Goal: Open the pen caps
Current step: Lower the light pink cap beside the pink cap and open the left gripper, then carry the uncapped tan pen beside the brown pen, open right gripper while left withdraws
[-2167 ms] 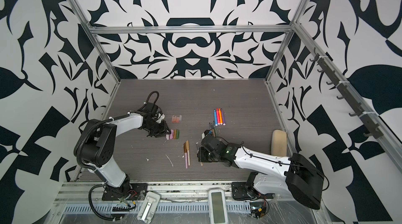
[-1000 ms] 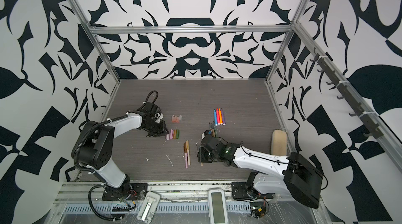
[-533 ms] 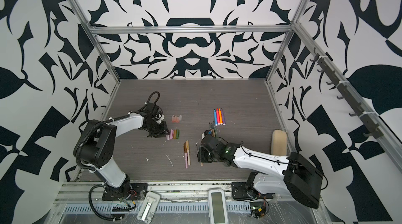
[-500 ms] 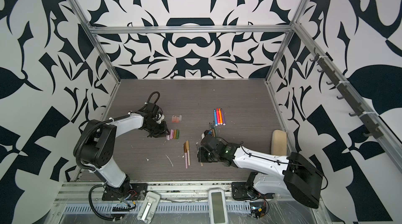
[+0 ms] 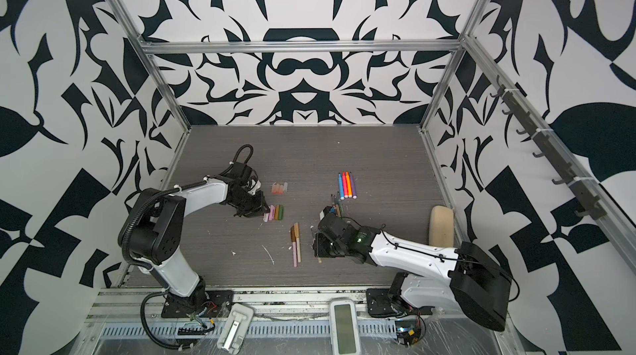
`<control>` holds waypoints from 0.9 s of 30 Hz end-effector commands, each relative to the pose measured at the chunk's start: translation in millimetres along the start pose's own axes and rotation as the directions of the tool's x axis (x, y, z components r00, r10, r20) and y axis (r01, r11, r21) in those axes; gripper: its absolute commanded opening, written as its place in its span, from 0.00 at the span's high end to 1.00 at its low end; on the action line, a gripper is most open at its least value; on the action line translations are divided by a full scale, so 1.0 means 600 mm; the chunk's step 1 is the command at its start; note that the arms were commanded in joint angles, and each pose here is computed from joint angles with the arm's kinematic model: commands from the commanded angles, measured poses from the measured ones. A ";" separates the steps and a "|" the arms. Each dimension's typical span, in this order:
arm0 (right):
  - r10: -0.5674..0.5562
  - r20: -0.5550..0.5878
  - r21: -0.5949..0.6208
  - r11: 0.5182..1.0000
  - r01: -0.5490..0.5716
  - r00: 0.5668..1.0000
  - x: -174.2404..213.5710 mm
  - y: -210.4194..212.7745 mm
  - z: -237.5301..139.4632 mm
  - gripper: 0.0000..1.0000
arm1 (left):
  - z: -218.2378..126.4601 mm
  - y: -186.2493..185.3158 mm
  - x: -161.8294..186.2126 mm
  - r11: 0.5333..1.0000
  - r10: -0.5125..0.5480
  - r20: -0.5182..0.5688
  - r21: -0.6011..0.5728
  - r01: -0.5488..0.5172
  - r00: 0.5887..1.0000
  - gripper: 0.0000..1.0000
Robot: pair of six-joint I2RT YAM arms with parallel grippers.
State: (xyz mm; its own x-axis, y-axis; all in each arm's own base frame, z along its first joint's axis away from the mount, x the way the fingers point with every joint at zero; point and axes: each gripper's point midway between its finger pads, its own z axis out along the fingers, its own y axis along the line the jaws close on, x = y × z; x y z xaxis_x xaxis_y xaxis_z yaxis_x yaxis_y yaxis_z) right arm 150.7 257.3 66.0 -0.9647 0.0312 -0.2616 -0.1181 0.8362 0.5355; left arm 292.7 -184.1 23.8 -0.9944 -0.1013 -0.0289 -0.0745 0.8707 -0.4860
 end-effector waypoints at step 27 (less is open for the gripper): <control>-0.221 0.019 0.706 0.694 0.143 0.975 -0.192 -0.085 -0.003 1.00 | -0.138 -0.069 0.002 0.989 0.082 0.178 0.105 -0.102 0.981 0.66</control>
State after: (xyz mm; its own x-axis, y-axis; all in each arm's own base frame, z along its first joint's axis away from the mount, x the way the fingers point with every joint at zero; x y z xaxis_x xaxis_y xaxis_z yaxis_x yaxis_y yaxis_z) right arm 254.7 230.3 60.6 -0.9278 -0.1096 -0.3565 -0.0856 0.9929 -0.0827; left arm 297.6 -182.1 105.7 -0.9670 -0.1188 -0.2254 0.0277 0.8304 -0.5564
